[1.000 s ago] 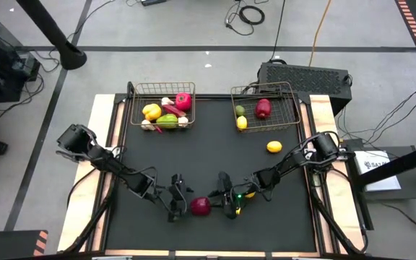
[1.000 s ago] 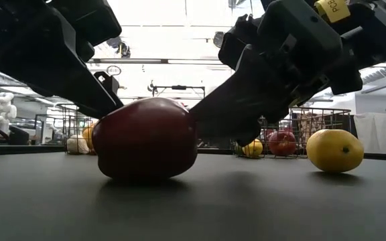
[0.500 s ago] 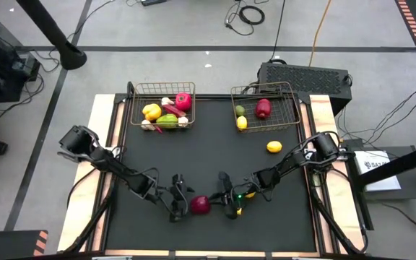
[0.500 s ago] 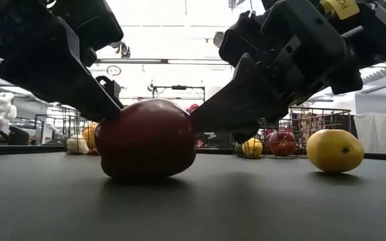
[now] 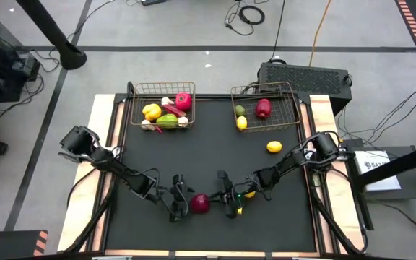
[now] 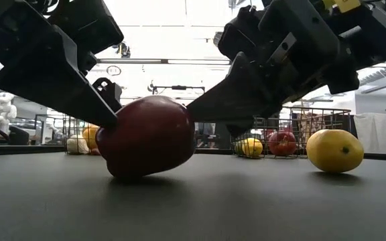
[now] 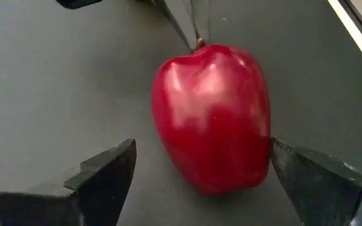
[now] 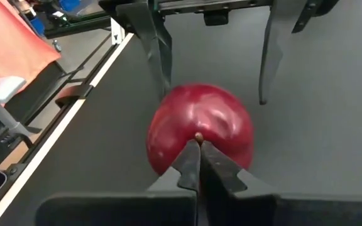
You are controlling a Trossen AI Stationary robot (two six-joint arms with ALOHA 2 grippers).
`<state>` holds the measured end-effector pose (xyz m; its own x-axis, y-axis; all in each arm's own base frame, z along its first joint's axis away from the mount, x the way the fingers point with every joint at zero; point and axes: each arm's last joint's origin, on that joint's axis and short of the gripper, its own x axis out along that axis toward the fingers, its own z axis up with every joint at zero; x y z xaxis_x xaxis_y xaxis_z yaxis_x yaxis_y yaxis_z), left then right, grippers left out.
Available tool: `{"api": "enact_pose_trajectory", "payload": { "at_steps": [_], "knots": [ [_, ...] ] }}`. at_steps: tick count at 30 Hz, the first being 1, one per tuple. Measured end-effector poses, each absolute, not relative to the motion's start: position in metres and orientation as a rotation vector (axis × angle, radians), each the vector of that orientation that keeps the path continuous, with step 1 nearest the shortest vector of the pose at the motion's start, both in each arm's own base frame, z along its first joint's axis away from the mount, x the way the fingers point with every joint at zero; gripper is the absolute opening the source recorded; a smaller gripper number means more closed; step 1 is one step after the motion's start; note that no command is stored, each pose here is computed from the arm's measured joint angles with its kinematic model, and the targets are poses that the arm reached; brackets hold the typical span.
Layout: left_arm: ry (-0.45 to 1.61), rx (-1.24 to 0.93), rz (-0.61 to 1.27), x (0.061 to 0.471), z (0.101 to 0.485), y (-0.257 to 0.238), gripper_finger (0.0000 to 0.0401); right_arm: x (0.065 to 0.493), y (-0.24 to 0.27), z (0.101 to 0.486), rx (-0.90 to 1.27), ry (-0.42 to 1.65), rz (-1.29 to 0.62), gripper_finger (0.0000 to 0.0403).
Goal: Sort produce into baskets
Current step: Put the red apple into the right wire basket
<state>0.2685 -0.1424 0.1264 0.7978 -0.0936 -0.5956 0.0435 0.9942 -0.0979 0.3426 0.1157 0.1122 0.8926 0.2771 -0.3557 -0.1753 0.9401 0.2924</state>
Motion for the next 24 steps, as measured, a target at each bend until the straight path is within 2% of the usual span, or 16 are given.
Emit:
{"api": "enact_pose_trajectory", "payload": {
  "at_steps": [15, 24],
  "knots": [
    [0.644, -0.058, -0.080, 0.2670, 0.1270, -0.1439, 0.0359, 0.3424, 0.1150, 0.1132, 0.246, 0.408, 0.234, 0.0001],
    [0.638, -0.040, -0.086, 0.2673, 0.1274, -0.1440, 0.0309, 0.3432, 0.1152, 0.1156, 0.262, 0.384, 0.235, 0.0051]
  ]
}}
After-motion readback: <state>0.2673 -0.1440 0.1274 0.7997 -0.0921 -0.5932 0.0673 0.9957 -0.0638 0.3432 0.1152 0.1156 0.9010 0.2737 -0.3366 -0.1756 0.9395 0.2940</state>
